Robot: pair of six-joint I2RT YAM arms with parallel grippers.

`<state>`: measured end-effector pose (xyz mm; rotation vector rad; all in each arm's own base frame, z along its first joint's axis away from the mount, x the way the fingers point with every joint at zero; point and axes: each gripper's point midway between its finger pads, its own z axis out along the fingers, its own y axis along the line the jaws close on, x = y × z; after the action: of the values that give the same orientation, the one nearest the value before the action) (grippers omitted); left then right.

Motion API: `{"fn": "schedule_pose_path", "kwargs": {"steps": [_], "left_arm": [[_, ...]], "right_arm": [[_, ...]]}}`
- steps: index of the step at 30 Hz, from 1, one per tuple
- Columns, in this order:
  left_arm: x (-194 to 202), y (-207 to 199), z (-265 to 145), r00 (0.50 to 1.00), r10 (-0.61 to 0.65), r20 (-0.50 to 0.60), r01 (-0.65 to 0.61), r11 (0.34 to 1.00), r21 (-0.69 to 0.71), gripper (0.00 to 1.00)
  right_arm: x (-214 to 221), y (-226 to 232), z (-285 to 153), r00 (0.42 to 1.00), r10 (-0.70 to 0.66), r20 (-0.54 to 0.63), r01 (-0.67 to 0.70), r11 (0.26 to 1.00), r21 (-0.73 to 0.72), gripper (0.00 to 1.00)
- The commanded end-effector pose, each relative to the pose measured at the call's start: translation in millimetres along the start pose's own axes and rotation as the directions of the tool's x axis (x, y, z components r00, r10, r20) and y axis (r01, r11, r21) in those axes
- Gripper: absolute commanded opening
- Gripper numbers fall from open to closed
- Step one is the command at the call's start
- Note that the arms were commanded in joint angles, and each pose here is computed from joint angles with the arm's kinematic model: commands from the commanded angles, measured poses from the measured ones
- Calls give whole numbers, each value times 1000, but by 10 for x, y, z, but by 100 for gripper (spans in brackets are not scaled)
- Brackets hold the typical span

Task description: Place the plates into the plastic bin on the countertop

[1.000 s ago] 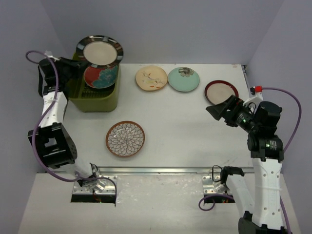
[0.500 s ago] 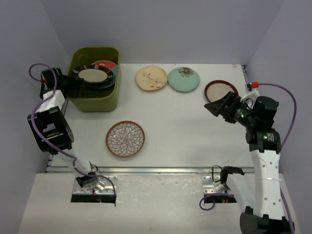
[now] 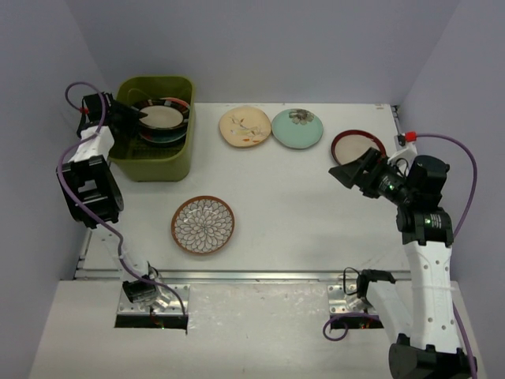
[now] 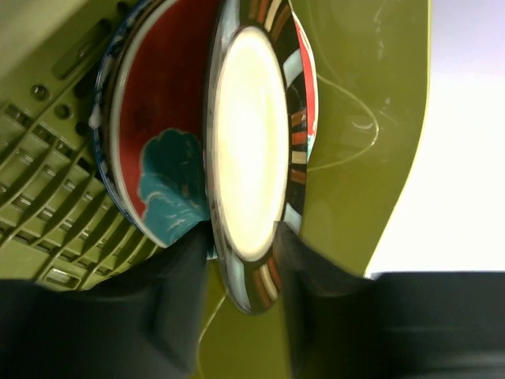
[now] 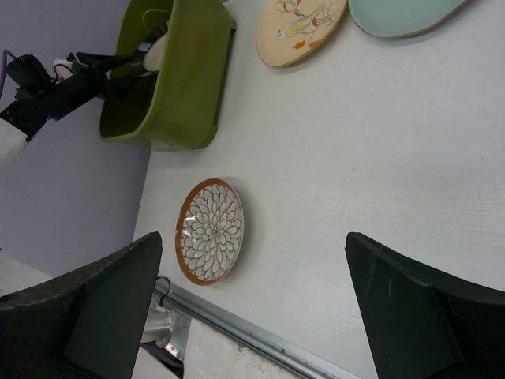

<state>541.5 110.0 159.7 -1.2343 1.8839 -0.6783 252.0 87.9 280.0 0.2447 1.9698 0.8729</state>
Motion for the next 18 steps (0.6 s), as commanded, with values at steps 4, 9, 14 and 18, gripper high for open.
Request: {"fn": "schedule_pose_path", "kwargs": {"steps": [4,9,14,18], "left_arm": [[15,-156,155,986,166,18,-164,983,-85,53],[108,-62,280,962,271,-43,-274,945,-179,65],[252,-18,311,919,373,-130,-393,891,-226,70],[229,30,185,894,426,-143,-449,852,-269,100]], "right_arm": [[-44,93,16,999,-29,21,30,998,-52,99],[-43,102,26,1000,-24,17,25,998,-61,99],[-17,119,46,1000,-16,-4,15,997,-78,99],[7,117,68,1000,-6,-22,4,996,-87,99]]}}
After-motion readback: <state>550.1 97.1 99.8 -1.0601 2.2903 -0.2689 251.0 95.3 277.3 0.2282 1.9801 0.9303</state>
